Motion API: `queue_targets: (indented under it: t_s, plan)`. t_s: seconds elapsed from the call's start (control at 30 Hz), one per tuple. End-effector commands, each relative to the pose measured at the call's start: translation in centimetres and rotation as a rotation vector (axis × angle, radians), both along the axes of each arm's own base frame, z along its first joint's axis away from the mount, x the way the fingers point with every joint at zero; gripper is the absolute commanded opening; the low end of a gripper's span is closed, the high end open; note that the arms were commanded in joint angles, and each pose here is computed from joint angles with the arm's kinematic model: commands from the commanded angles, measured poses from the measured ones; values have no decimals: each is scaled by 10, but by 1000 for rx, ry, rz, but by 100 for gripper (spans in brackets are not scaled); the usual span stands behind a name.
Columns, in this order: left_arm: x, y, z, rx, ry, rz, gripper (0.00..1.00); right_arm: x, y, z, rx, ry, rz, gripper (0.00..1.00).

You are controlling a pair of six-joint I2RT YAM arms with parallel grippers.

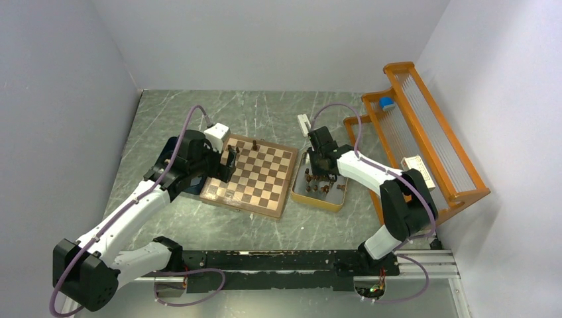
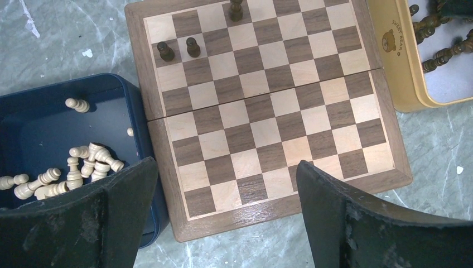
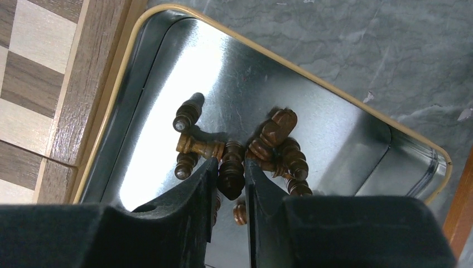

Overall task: Set up the chess pieces on the board
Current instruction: Pick up the chess piece from the storage box.

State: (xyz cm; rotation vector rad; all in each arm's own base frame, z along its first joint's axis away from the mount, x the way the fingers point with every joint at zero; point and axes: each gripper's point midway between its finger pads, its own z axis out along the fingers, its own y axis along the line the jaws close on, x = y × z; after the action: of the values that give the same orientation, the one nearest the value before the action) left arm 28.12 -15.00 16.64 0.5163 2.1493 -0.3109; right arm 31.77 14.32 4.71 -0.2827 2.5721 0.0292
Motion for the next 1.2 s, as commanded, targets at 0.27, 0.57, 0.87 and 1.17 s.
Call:
queue_targets:
  t_s: [0.27,0.57,0.87,1.17]
  plan:
    - [5,-6,10,-26,-43,-13,98,4,-1,10,0,-4,-3,34]
    - [6,-3,12,-20,-49,-2,98,6,-1,19,-5,-10,-2,18]
    - [7,1,14,-9,-60,19,98,13,3,62,11,-50,-20,13]
    - [6,3,13,-4,-58,24,98,13,9,69,22,-44,-20,11]
